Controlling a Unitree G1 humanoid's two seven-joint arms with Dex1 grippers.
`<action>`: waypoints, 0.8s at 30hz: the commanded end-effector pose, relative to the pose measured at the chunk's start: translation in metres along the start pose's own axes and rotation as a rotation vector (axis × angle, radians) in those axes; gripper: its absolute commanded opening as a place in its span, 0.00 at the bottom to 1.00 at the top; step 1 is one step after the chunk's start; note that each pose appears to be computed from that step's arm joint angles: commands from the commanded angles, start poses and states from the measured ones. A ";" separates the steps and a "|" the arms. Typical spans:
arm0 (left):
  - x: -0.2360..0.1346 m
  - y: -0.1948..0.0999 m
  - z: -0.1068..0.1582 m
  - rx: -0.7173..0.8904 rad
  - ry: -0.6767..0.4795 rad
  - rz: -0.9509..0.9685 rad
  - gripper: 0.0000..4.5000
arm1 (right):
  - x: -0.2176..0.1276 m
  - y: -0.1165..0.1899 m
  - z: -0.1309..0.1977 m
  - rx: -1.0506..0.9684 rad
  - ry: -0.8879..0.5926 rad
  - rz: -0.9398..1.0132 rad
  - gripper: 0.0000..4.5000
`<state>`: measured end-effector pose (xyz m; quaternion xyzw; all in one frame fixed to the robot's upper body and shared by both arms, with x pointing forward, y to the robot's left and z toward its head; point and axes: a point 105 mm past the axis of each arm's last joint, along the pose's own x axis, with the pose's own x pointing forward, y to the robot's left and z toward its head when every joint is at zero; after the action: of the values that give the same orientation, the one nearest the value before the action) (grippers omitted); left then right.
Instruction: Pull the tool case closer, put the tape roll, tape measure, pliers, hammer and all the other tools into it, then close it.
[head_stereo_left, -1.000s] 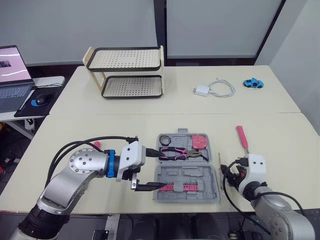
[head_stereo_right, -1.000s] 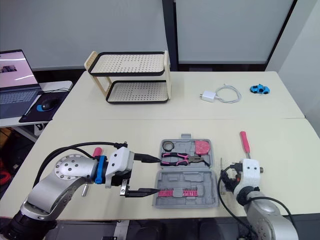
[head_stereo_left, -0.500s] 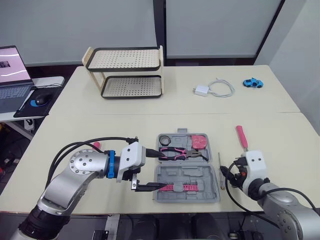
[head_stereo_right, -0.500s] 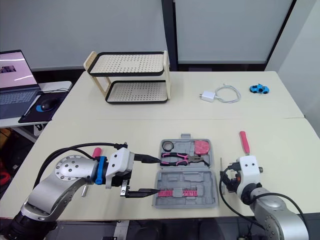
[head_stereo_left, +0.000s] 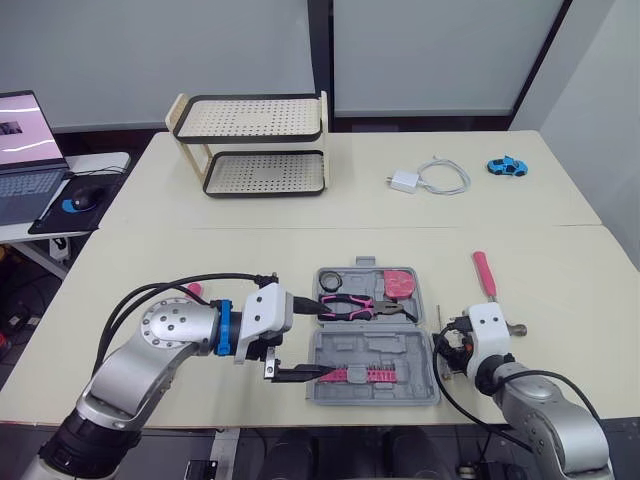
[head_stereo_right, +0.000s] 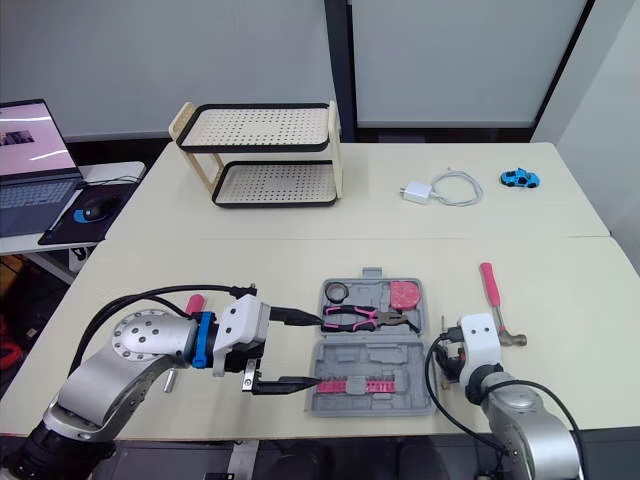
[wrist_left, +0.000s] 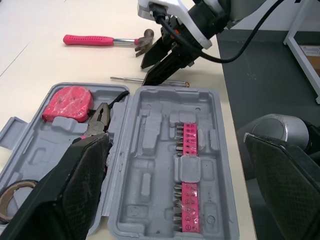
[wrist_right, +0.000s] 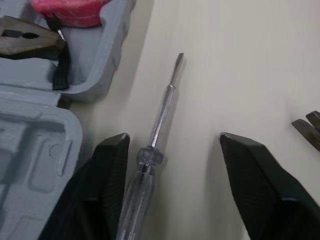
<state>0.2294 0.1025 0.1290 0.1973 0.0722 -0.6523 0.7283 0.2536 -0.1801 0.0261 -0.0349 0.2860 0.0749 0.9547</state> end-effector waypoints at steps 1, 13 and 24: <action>0.003 -0.004 0.010 0.036 -0.027 -0.025 1.00 | -0.001 -0.001 0.004 0.014 -0.016 -0.021 0.38; 0.007 -0.006 0.018 0.067 -0.085 -0.049 1.00 | -0.006 -0.014 0.003 0.096 -0.024 -0.069 0.04; 0.007 -0.007 0.014 0.070 -0.070 -0.045 1.00 | -0.002 -0.007 0.004 0.160 -0.017 -0.054 0.04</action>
<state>0.2261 0.0946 0.1353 0.1903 0.0396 -0.6679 0.7184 0.2544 -0.1898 0.0261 0.0309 0.2878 0.0222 0.9569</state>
